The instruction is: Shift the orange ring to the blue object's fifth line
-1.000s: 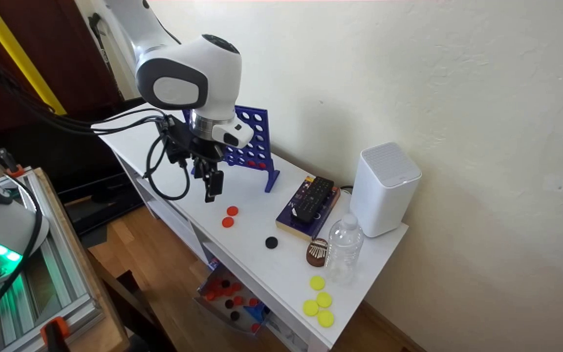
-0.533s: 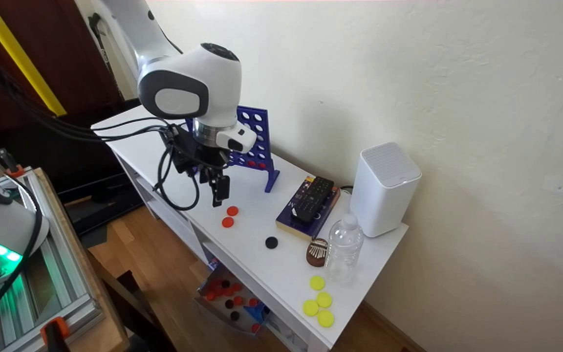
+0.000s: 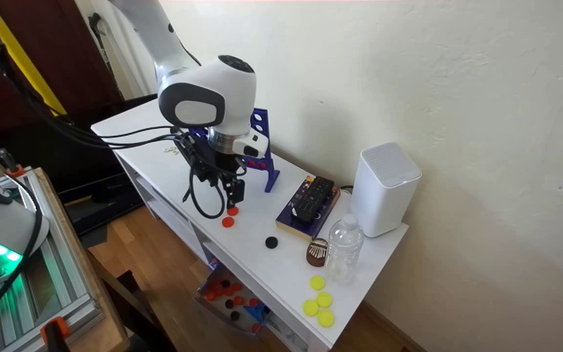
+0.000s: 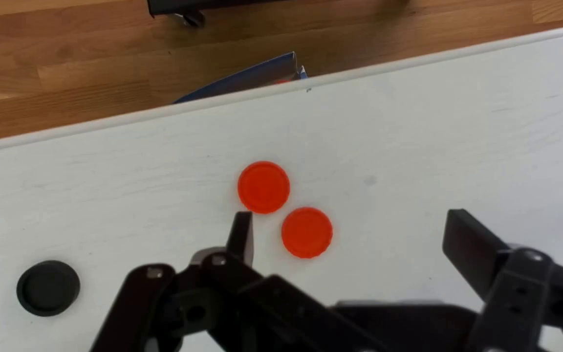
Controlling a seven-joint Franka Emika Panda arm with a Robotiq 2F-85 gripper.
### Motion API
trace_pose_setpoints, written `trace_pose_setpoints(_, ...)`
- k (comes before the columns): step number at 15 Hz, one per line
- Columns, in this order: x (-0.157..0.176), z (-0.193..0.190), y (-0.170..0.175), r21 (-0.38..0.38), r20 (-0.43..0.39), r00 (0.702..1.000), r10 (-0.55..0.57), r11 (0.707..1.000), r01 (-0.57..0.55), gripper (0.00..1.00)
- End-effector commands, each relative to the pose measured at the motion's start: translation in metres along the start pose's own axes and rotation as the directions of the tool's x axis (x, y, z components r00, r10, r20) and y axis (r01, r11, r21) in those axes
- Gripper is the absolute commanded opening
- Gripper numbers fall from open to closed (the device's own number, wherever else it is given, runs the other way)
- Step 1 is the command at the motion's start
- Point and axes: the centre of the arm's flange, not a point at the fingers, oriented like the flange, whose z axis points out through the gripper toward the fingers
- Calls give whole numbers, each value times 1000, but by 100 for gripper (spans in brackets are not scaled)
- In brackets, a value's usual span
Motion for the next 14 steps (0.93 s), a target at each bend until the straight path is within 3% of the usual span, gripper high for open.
trace_pose_setpoints(1, 24, 12, 0, 5, 6, 999, -39, 999, 39, 100)
trace_pose_setpoints(14, 54, 34, -6, -87, 70, 989, -133, 987, 139, 100)
